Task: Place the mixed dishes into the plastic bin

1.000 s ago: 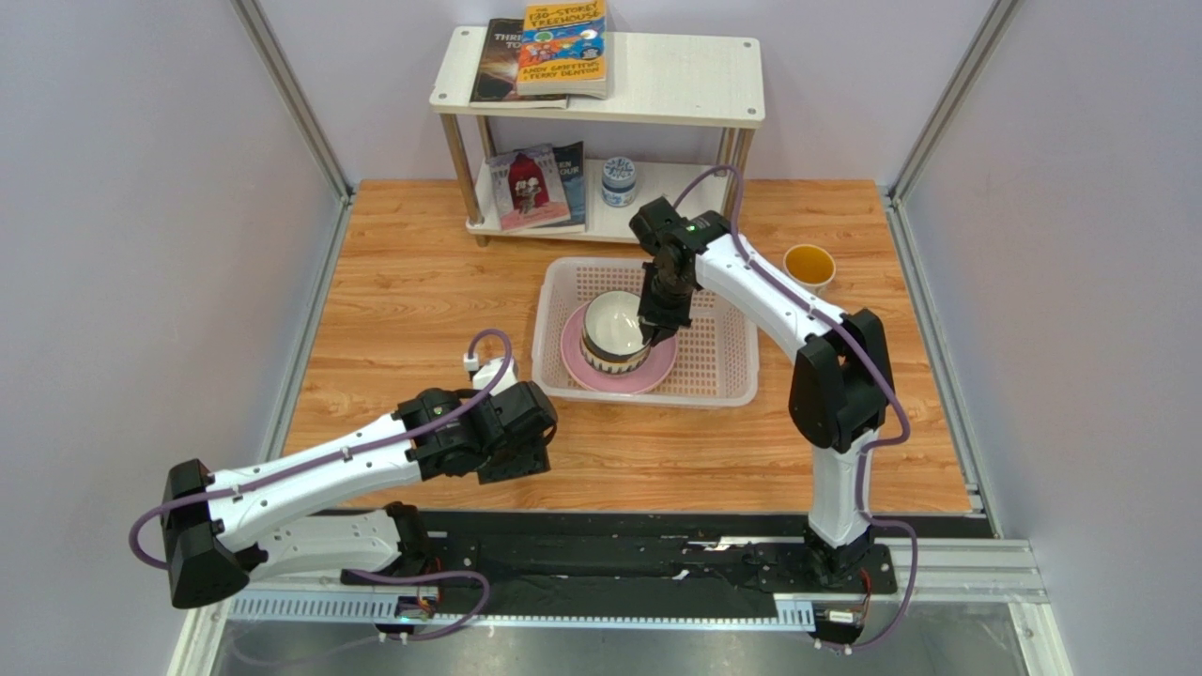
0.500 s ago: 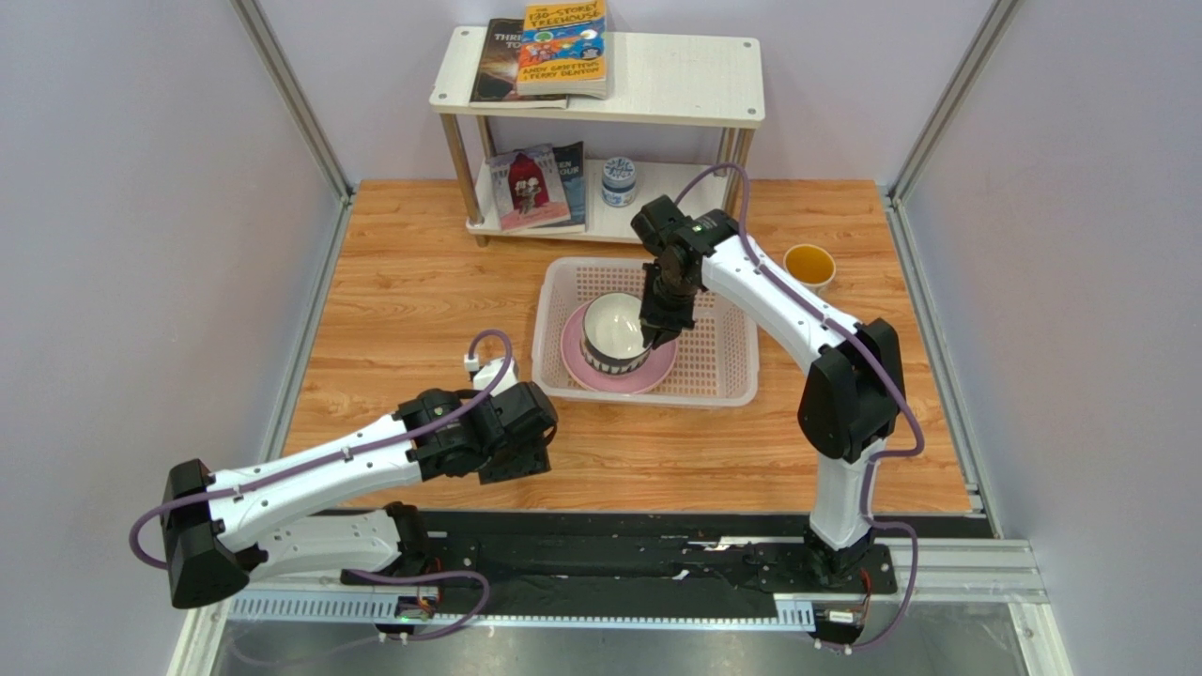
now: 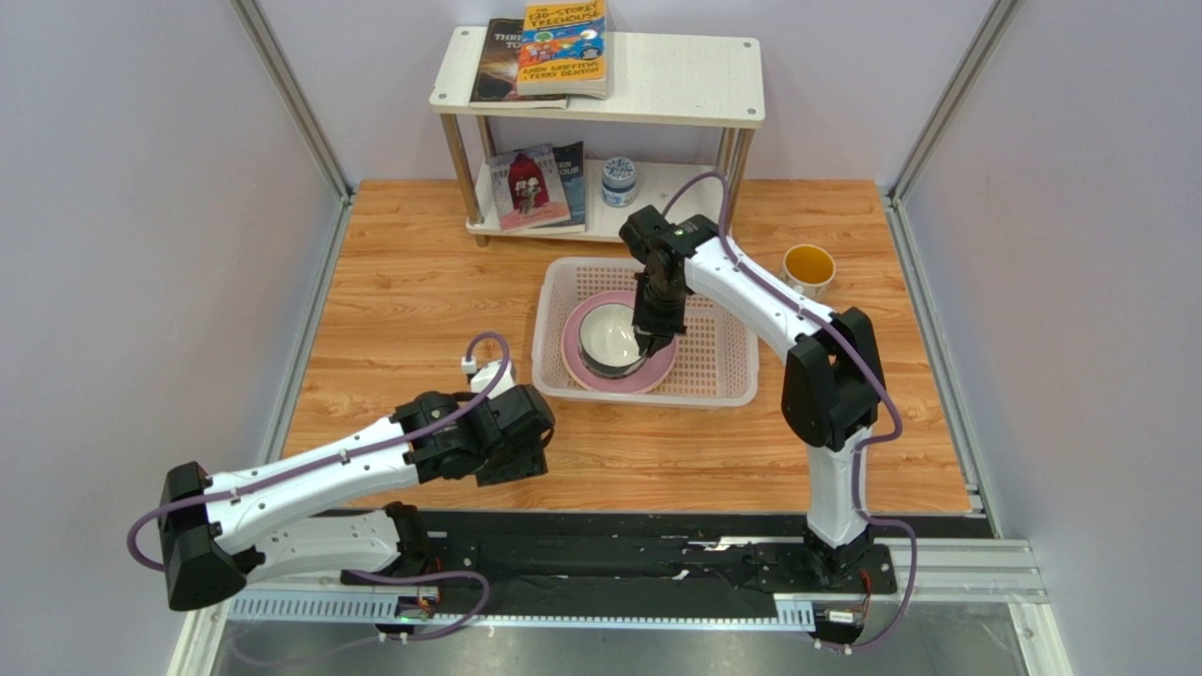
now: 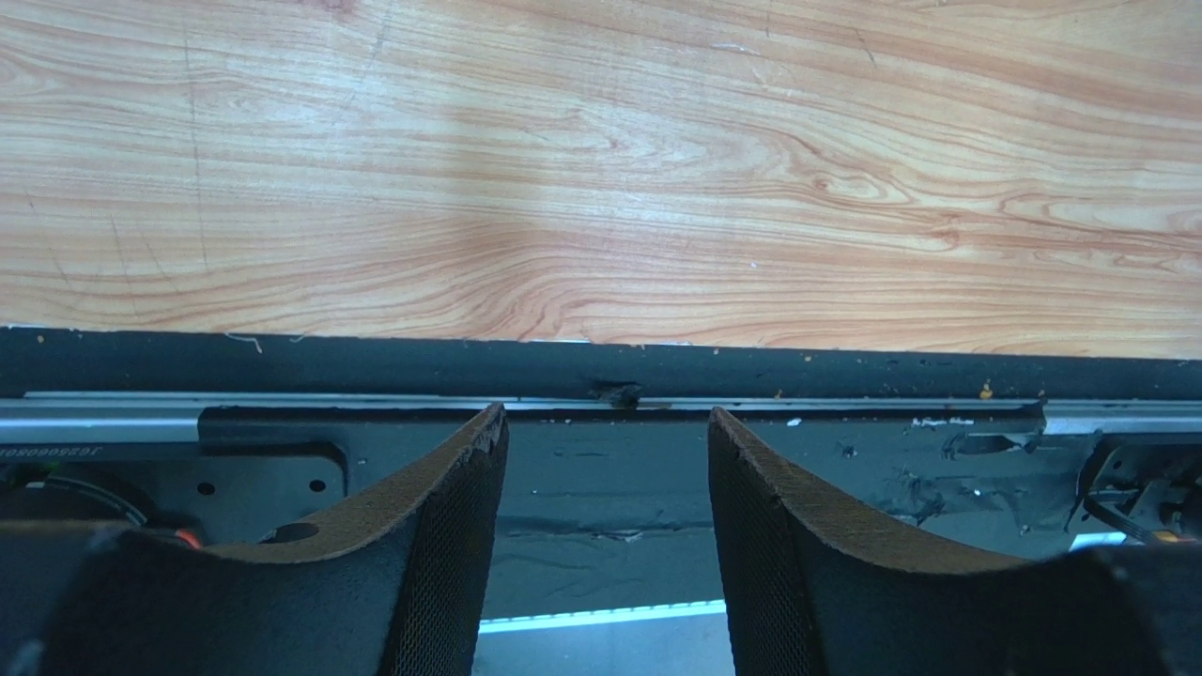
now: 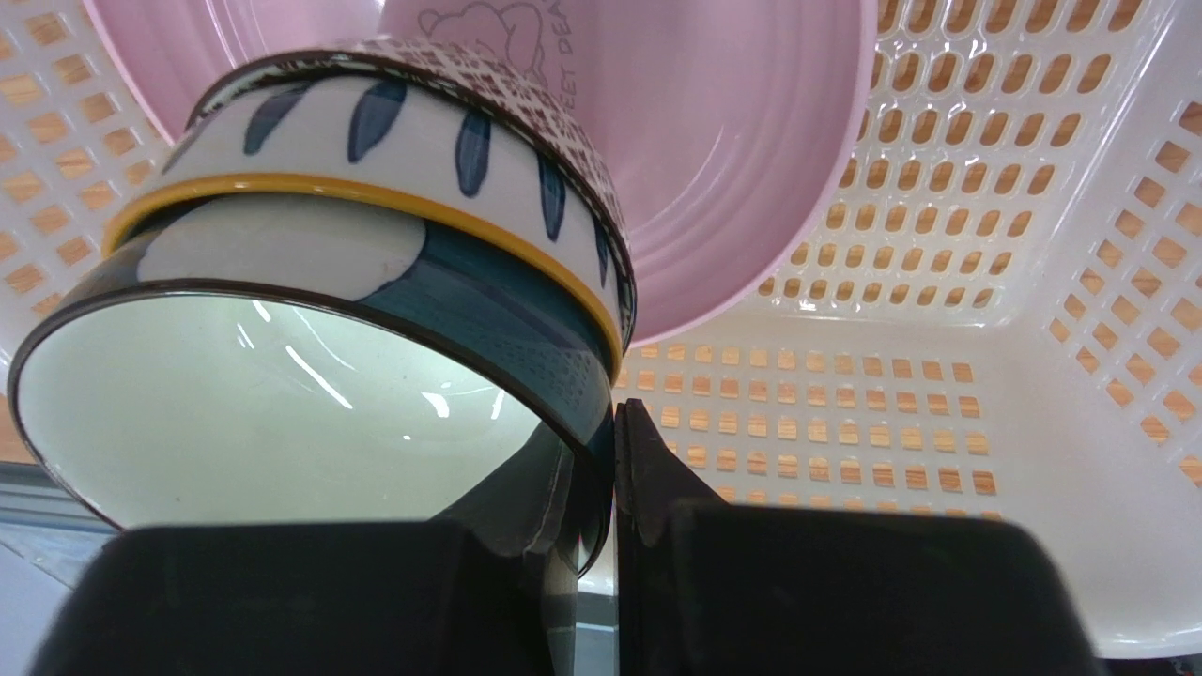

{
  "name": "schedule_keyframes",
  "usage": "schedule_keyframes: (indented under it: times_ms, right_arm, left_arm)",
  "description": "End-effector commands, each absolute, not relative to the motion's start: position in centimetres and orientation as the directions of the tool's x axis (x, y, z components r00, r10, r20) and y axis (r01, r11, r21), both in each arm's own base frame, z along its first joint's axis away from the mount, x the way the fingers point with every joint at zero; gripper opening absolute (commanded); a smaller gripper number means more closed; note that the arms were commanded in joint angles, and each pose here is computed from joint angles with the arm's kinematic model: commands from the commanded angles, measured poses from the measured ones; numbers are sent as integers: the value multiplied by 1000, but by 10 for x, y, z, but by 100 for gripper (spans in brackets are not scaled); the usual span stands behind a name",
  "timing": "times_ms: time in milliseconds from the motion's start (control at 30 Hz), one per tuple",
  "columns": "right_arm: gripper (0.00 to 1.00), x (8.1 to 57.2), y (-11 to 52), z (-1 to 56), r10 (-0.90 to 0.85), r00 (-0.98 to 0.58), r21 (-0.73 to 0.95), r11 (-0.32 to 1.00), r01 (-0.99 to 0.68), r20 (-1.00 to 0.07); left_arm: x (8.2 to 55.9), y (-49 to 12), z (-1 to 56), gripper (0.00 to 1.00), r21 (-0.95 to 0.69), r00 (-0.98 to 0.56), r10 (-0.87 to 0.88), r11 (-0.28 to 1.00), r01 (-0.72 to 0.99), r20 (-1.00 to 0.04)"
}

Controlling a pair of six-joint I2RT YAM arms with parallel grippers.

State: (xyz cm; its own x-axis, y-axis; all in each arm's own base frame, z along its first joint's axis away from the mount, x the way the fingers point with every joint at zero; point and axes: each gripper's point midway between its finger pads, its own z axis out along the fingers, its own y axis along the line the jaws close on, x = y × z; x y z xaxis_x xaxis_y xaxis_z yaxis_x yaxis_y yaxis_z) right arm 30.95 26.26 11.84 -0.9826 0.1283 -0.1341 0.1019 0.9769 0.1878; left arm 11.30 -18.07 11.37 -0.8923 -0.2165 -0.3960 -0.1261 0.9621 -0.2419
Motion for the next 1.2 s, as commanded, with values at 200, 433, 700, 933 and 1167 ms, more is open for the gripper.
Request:
schedule_keyframes:
  times_ms: [200, 433, 700, 933, 1167]
  right_arm:
    - [4, 335, 274, 156, 115, -963, 236, 970, 56, -246]
    - [3, 338, 272, 147, 109, -966, 220, 974, 57, -233]
    - [4, 345, 266, 135, 104, -967, 190, 980, 60, -232]
    - [11, 342, 265, 133, 108, -971, 198, 978, 65, -212]
    - [46, 329, 265, 151, 121, -968, 253, 965, 62, -222]
  left_arm:
    - [114, -179, 118, 60, -252, -887, -218, 960, -120, -408]
    - [113, -178, 115, 60, -249, -889, -219, 961, -124, -402]
    - [112, -175, 112, 60, -242, -890, -218, 962, -126, -401]
    - [111, -176, 111, 60, -244, -891, -218, 962, -126, -399]
    - [113, -181, 109, 60, -237, -895, -199, 965, -109, -399]
